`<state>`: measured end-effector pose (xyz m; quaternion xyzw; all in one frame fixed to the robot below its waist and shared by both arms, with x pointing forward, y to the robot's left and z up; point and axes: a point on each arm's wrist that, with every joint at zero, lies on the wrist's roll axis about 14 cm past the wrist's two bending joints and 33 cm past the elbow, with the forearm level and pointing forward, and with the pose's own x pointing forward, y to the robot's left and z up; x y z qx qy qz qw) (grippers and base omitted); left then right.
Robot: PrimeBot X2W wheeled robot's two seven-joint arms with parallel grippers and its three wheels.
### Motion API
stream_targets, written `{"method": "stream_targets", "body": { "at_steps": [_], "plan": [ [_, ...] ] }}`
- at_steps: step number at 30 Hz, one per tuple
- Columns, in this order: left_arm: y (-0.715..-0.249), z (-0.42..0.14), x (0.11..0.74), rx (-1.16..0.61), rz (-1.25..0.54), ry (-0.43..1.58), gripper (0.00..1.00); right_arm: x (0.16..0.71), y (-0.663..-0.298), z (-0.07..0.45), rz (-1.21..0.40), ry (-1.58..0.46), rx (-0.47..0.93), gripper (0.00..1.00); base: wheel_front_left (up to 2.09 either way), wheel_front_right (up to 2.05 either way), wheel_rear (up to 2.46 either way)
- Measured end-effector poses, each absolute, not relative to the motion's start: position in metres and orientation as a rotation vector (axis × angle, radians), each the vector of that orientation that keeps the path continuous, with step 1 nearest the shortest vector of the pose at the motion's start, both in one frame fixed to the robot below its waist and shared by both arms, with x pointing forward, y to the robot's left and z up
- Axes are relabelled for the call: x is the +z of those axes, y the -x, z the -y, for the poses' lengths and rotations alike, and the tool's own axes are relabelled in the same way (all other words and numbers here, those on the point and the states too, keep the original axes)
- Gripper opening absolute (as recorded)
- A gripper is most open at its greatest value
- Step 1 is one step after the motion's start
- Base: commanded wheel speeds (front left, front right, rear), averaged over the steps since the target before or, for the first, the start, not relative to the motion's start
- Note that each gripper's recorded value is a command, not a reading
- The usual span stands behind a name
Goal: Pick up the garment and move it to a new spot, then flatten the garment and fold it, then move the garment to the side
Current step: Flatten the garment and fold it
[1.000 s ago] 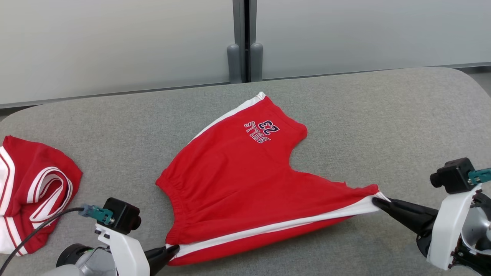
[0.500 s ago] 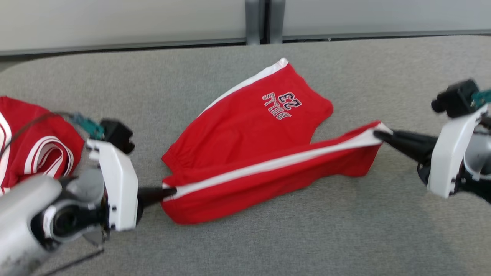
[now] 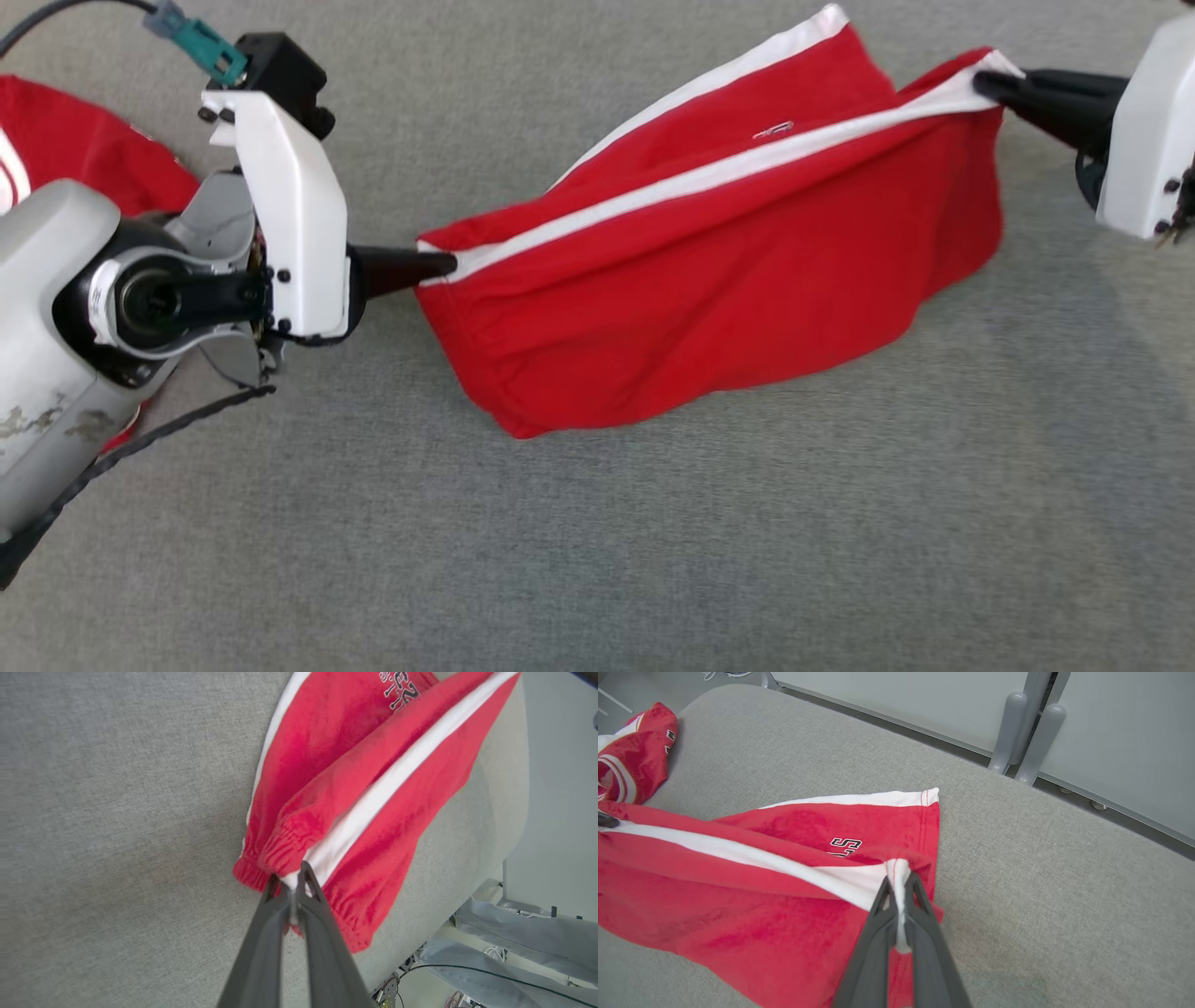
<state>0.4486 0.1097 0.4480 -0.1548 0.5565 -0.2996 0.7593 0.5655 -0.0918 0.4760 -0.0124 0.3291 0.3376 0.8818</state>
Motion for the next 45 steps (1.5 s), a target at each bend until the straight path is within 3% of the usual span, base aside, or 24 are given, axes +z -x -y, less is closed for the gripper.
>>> {"method": "stream_targets", "body": {
  "at_steps": [11,16,17,18,19,29,36,39,45],
  "plan": [
    [-0.468,-0.120,0.420,-0.600,-1.238,0.378,0.00,0.436,-0.621,0.055,-0.738,0.008,0.707,0.00,0.00,0.00,0.00],
    [-0.474,-0.125,0.414,-0.584,-1.226,0.393,0.00,0.420,-0.630,0.039,-0.750,-0.015,0.717,0.00,0.00,0.00,0.00],
    [-0.475,-0.127,0.412,-0.577,-1.223,0.389,0.00,0.418,-0.632,0.038,-0.744,-0.008,0.714,0.09,0.00,0.00,0.00],
    [-0.476,-0.129,0.411,-0.567,-1.218,0.389,0.47,0.417,-0.633,0.036,-0.740,-0.007,0.713,0.44,0.00,0.00,0.00],
    [-0.477,-0.130,0.410,-0.564,-1.212,0.382,1.00,0.415,-0.632,0.033,-0.739,-0.008,0.714,1.00,0.00,0.00,0.00],
    [-0.476,-0.143,0.438,-0.552,-1.102,0.353,1.00,0.458,-0.627,0.037,-0.555,-0.055,0.674,1.00,0.00,0.00,0.00],
    [-0.498,-0.163,0.485,-0.495,-0.671,0.224,1.00,0.496,-0.609,0.041,-0.330,-0.123,0.649,1.00,0.00,0.00,0.00],
    [-0.495,-0.183,0.493,-0.359,-0.462,0.176,1.00,0.500,-0.596,0.054,-0.249,-0.163,0.606,1.00,0.00,0.00,0.00],
    [-0.464,-0.202,0.493,-0.189,-0.226,0.200,1.00,0.468,-0.582,0.071,-0.296,-0.182,0.534,1.00,0.00,0.00,0.00]
  ]
}}
